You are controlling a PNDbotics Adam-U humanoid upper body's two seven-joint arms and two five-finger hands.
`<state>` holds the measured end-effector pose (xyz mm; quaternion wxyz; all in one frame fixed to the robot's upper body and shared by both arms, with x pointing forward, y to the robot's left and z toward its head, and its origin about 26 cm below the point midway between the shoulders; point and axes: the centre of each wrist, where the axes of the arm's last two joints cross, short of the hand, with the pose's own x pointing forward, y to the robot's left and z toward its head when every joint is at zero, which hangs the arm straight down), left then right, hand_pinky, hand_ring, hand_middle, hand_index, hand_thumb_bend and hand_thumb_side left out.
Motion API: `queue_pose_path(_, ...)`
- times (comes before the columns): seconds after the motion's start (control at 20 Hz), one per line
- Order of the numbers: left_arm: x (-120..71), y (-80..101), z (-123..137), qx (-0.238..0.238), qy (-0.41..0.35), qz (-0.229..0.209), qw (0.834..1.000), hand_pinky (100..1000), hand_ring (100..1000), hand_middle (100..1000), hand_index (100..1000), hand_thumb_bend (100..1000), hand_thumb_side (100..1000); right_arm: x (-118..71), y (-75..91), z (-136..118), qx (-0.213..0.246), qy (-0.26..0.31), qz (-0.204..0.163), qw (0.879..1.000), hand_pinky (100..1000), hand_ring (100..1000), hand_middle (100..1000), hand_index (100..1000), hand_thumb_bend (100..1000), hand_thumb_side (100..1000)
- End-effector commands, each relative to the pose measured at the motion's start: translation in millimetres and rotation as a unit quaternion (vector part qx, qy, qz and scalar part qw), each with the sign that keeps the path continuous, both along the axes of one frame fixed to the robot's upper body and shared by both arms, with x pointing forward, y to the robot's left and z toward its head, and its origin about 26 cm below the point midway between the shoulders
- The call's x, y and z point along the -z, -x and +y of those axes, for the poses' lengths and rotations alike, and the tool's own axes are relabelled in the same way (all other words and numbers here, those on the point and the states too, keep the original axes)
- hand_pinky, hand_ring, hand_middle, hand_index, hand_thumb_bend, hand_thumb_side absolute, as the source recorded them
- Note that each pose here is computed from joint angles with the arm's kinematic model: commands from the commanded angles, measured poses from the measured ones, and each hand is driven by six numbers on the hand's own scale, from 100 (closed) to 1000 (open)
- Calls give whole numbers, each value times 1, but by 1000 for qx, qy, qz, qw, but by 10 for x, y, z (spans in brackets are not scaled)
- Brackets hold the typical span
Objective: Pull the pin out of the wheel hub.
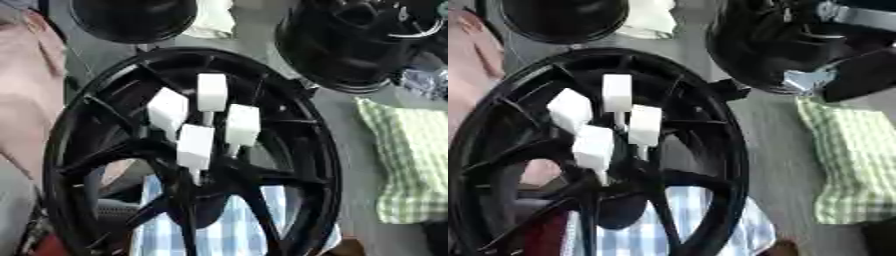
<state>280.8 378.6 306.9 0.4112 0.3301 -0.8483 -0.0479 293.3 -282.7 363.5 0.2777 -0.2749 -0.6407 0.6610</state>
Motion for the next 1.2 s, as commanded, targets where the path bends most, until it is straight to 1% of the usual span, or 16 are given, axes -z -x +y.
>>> queue_pose_path(0.05,-145,37,10,-5,-26,-14,1000,850,817,780,848,536,676,-131,-37,-95,19,-27,-21,999,845,778,757,813,100,567)
queue_pose_path(0.1,-142,38,16,-6,-26,-15,1000,849,817,780,848,536,675,-158,-57,-128,24,-49,-26,998,843,767,750,805,100,610)
queue_pose_path(0.15,-140,40,25,-8,-26,-16,1000,849,817,779,848,536,674,-193,-74,-164,30,-74,-33,996,842,760,741,800,100,568)
queue_pose_path(0.25,-138,45,37,-11,-25,-19,999,849,816,777,847,537,673,-248,-89,-208,33,-113,-44,992,843,757,741,799,100,583)
queue_pose_path(0.35,-135,48,41,-13,-24,-21,999,849,816,776,846,537,674,-286,-84,-217,31,-131,-50,990,844,759,742,800,100,597)
queue_pose_path(0.6,-129,51,41,-13,-25,-23,999,849,813,773,843,536,672,-305,-58,-187,24,-136,-53,989,843,759,743,800,100,616)
queue_pose_path(0.65,-129,51,38,-12,-25,-24,999,849,813,772,843,539,668,-299,-53,-176,22,-133,-52,989,844,763,745,803,100,603)
queue_pose_path(0.7,-129,51,35,-11,-26,-23,999,849,813,771,842,537,673,-291,-48,-164,20,-129,-50,990,844,764,747,803,100,620)
queue_pose_path(0.85,-129,49,27,-9,-28,-22,999,848,811,769,840,537,673,-268,-43,-133,17,-117,-44,992,844,766,749,805,100,628)
queue_pose_path(0.95,-130,48,24,-8,-30,-21,999,845,797,745,828,539,672,-250,-44,-113,15,-110,-38,993,844,768,750,807,100,635)
queue_pose_path(1.0,-134,47,24,-8,-32,-20,999,841,778,710,816,541,668,-240,-48,-109,15,-107,-35,993,844,767,750,806,100,638)
queue_pose_path(1.05,-148,48,18,-8,-42,-20,999,843,775,704,817,547,654,-231,-55,-114,18,-108,-33,993,843,766,748,805,100,645)
queue_pose_path(1.1,-168,47,7,-5,-63,-19,998,840,789,727,830,559,631,-221,-65,-129,24,-112,-33,993,843,763,745,803,100,646)
queue_pose_path(1.15,-207,49,-25,6,-107,-14,994,837,794,730,833,564,611,-206,-81,-158,33,-122,-33,991,842,758,741,801,100,652)
queue_pose_path(1.2,-257,44,-57,22,-168,-2,986,840,794,729,833,567,604,-185,-97,-192,44,-139,-34,989,842,755,739,799,100,658)
